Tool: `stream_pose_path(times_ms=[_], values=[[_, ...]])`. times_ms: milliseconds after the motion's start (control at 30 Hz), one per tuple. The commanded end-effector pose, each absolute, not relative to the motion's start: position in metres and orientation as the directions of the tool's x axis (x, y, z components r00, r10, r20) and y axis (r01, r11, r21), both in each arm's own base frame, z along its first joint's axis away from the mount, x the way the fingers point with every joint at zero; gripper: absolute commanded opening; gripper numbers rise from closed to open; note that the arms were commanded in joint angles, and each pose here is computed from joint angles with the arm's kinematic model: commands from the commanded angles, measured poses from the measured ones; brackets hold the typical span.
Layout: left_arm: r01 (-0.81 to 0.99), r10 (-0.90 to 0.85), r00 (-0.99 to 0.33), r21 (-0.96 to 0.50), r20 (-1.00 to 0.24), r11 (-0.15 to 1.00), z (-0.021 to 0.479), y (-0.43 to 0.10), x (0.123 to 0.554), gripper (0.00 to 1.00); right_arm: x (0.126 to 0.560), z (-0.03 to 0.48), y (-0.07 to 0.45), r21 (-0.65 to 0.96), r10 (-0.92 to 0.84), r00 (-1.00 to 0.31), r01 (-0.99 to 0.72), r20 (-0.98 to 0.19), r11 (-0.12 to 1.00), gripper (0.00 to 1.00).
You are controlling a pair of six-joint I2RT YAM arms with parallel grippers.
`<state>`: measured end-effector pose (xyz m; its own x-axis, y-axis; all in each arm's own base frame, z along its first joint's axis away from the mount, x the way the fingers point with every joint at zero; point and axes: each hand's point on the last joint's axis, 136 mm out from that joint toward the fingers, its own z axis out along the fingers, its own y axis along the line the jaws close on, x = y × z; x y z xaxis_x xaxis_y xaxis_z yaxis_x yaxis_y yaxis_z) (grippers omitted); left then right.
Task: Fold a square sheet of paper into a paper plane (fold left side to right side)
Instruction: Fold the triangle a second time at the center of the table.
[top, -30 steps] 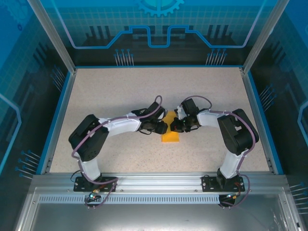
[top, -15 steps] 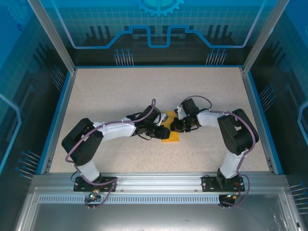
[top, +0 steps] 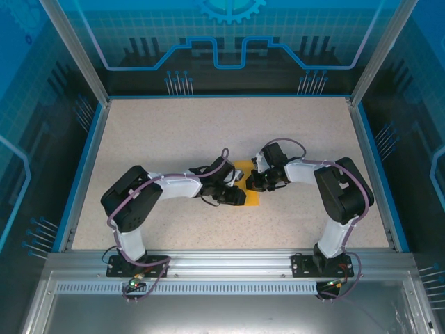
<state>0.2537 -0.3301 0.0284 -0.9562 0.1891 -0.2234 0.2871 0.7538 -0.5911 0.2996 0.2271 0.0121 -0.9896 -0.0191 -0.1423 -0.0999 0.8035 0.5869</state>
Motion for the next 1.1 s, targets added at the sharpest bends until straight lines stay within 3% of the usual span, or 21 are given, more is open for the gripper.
stream_pose_path(times_ms=[0,467,833,1067], values=[[0.247,0.176,-0.968,-0.568,-0.179,0.785,0.014,-0.321,0.245,0.32,0.287,-0.004,0.221,0.541,-0.042,-0.995,-0.084,-0.09,0.837,0.02],[0.21,0.145,-0.976,-0.543,-0.16,0.813,0.006,-0.301,0.23,0.27,0.286,-0.004,0.219,0.532,-0.049,-0.995,-0.09,-0.091,0.842,0.02],[0.25,0.119,-0.963,-0.646,-0.24,0.721,0.058,-0.323,0.242,0.21,0.287,-0.001,0.221,0.539,-0.052,-0.994,-0.096,-0.097,0.837,0.02],[0.242,0.136,-0.966,-0.598,-0.218,0.764,0.037,-0.324,0.255,0.22,0.286,0.0,0.223,0.543,-0.054,-0.994,-0.098,-0.095,0.834,0.02]])
